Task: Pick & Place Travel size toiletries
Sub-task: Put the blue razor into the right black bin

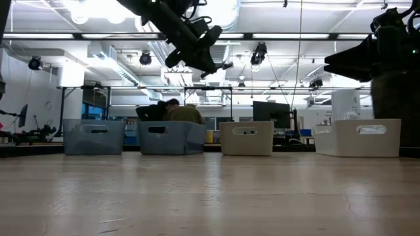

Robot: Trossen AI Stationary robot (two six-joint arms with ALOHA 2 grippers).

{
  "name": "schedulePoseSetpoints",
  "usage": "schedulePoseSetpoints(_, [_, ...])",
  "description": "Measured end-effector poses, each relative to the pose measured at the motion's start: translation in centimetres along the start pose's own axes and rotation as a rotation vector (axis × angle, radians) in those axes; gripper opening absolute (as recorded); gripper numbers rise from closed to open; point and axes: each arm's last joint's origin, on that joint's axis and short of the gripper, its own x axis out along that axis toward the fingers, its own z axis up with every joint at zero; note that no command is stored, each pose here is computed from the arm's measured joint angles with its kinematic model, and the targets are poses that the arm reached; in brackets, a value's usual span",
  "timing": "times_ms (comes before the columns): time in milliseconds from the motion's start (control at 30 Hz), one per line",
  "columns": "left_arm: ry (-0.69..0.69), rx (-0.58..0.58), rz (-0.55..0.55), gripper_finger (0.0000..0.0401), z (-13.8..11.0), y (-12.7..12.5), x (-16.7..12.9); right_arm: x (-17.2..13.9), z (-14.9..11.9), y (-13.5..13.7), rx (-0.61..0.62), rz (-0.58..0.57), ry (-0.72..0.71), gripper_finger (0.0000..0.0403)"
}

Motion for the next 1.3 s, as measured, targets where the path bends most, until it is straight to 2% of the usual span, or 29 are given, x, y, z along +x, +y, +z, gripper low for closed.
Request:
schedulePoseSetpoints(133, [0.048, -0.003, 0.054, 0.0036, -0.2, 1.7, 0.4, 0.0, 0.0, 0.0, -0.001, 0.000, 0.000, 0.0364])
schedulePoseSetpoints(367, [0.226, 0.017, 0.209, 0.0036, -1.5, 5.0, 0.8, 0.0, 0.0, 0.0, -0.002, 0.000, 0.000, 0.0363])
schedulePoseSetpoints(500, [0.313, 0.022, 0.291, 0.0036, -3.0, 6.7, 1.0, 0.0, 0.0, 0.0, -0.002, 0.000, 0.000, 0.0364])
schedulePoseSetpoints(633, [0.369, -0.026, 0.330, 0.0036, -5.0, 7.9, 1.5, 0.0, 0.0, 0.0, -0.001, 0.000, 0.000, 0.0363])
schedulePoseSetpoints(933, [0.394, -0.164, 0.303, 0.0037, -8.3, 9.4, 2.6, 0.0, 0.0, 0.0, -0.002, 0.000, 0.000, 0.0364])
schedulePoseSetpoints(1133, [0.379, -0.190, 0.289, 0.0039, -9.1, 9.7, 2.9, 0.0, 0.0, 0.0, 0.000, 0.000, 0.000, 0.0364])
schedulePoseSetpoints(1300, [0.349, -0.199, 0.278, 0.0066, -9.1, 9.7, 3.1, 0.0, 0.0, 0.0, 0.000, 0.000, 0.000, 0.0364])
